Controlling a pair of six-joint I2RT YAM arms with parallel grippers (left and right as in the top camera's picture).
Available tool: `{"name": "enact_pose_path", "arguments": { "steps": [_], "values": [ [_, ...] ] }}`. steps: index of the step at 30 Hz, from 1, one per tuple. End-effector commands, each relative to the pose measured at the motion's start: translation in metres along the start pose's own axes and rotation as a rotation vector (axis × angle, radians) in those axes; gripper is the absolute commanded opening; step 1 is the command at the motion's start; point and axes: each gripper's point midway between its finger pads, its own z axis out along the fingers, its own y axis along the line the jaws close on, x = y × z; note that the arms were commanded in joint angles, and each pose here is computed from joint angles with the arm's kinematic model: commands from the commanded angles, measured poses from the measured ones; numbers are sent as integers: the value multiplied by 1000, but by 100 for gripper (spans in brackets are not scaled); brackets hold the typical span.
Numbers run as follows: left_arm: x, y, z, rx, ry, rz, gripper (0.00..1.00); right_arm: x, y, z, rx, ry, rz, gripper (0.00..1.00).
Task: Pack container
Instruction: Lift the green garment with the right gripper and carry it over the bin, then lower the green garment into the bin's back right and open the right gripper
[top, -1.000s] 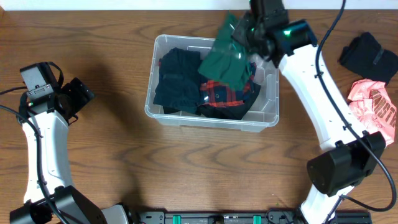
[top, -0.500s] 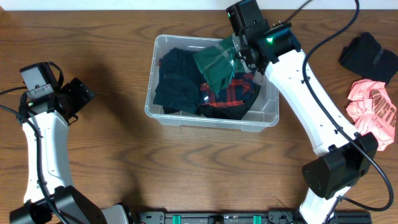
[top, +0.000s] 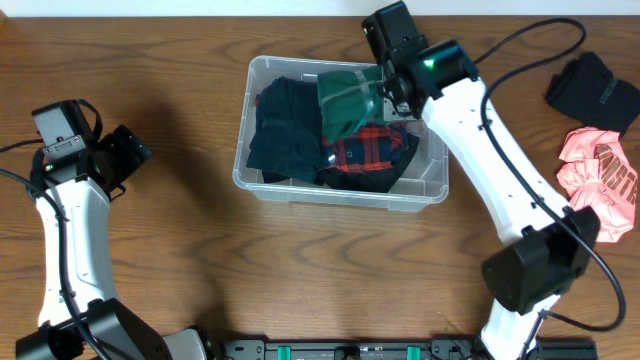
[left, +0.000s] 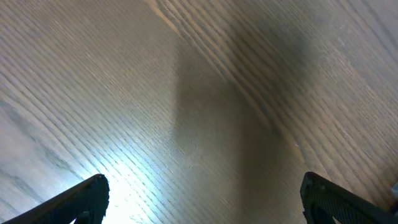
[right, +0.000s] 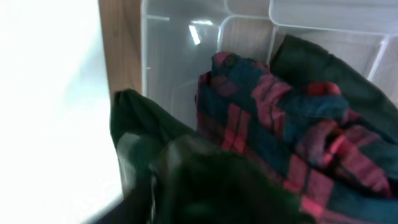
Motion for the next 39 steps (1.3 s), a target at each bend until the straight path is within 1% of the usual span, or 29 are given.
{"name": "enact_pose_path", "arguments": {
  "steps": [1,2,5,7,8,10,12,15,16,17,18,21,23,24,26,28,29,30,32,36,39],
  "values": [
    [-6,0,-4,-1,-15,5,98,0,-8,19,34,-37,1,93],
    [-6,0,-4,-1,-15,5,98,0,-8,20,36,-38,-22,99],
    [-6,0,-4,-1,-15,5,98,-6,-5,20,25,-62,-110,99],
    [-6,0,-4,-1,-15,5,98,-16,-1,18,16,-112,-261,99],
    [-6,0,-4,-1,-15,5,98,-21,2,16,9,-142,-365,99],
    [-6,0,-4,-1,-15,5,98,-26,14,11,-17,-188,-622,99],
    [-6,0,-4,-1,-15,5,98,-20,32,6,-69,-201,-955,99],
    [-6,0,-4,-1,-15,5,98,22,54,2,-230,-105,-1501,99],
    [-6,0,-4,-1,-15,5,98,34,56,0,-283,-67,-1623,98],
    [-6,0,-4,-1,-15,5,98,43,56,-1,-320,-38,-1694,96],
    [-6,0,-4,-1,-15,5,98,46,55,-2,-336,-26,-1732,93],
    [-6,0,-4,-1,-15,5,98,47,53,2,-326,-26,-1774,80],
    [-6,0,-4,-1,-15,5,98,46,46,9,-299,-6,-1786,64],
    [-6,0,-4,-1,-15,5,98,47,41,12,-285,14,-1793,53],
    [-6,0,-4,-1,-15,5,98,51,26,19,-248,74,-1814,36],
    [-6,0,-4,-1,-15,5,98,50,9,29,-189,130,-1825,22],
    [-6,0,-4,-1,-15,5,98,49,0,34,-155,159,-1824,17],
    [-6,0,-4,-1,-15,5,98,49,-9,42,-121,185,-1821,13],
    [-6,0,-4,-1,-15,5,98,51,-26,56,-77,241,-1818,10],
    [-6,0,-4,-1,-15,5,98,63,-63,89,-10,361,-1826,8],
    [-6,0,-4,-1,-15,5,98,67,-89,115,53,401,-1820,9]
  ]
}}
